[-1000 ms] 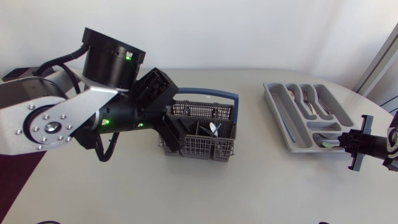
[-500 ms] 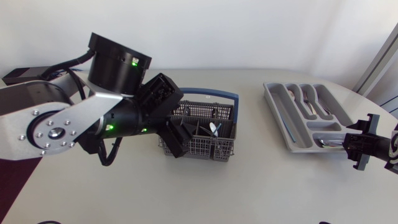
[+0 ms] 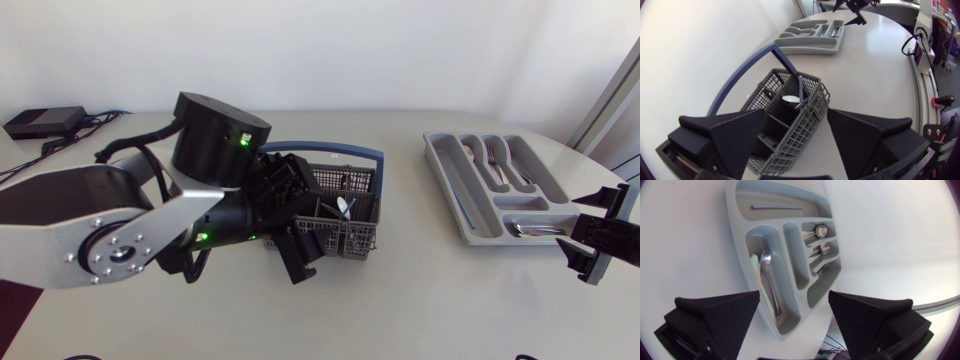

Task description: Sort the cutlery from the basket into the organizer compartments.

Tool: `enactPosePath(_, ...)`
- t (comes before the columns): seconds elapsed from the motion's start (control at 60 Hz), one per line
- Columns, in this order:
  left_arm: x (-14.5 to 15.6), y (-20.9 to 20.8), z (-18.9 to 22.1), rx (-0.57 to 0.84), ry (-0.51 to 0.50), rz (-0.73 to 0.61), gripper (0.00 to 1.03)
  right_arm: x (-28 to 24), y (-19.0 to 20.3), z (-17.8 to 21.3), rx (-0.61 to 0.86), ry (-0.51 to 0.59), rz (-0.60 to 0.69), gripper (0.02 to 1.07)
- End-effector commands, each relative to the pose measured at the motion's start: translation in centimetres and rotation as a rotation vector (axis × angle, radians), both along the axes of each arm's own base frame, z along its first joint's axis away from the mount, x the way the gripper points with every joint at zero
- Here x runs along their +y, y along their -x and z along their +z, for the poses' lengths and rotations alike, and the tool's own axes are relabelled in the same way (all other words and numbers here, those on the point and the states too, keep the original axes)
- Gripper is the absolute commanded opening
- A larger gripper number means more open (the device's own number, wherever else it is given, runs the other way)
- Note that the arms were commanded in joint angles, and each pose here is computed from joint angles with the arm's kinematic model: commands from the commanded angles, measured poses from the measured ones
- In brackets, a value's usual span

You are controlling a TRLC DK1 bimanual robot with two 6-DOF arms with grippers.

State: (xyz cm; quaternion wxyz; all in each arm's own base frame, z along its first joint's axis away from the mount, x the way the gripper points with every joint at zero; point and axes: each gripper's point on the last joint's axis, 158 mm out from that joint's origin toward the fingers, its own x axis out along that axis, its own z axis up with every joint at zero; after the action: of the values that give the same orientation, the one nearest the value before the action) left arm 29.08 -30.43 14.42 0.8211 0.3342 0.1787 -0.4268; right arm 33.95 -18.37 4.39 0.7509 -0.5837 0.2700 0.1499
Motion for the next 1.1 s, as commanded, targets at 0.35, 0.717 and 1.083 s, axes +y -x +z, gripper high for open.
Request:
enactPosePath(0.35, -1.6, -0.1, -2.5, -0.12, -0.104, -0.143, 0.71, 6.3, 2.7, -1.2, 0.042, -0.133, 0.04, 1.02)
enactPosePath(0.717, -2.9, -0.5, -2.0, -0.157, -0.087, -0.256, 0.39, 9.4, 3.0, -1.8, 0.063, -0.166, 0.07, 1.02)
enactPosePath(1.083, -3.7, -1.6, -2.9, -0.112, -0.094, -0.332, 0.24, 10.5, 3.0, -2.4, 0.081, -0.18, 0.081, 1.02)
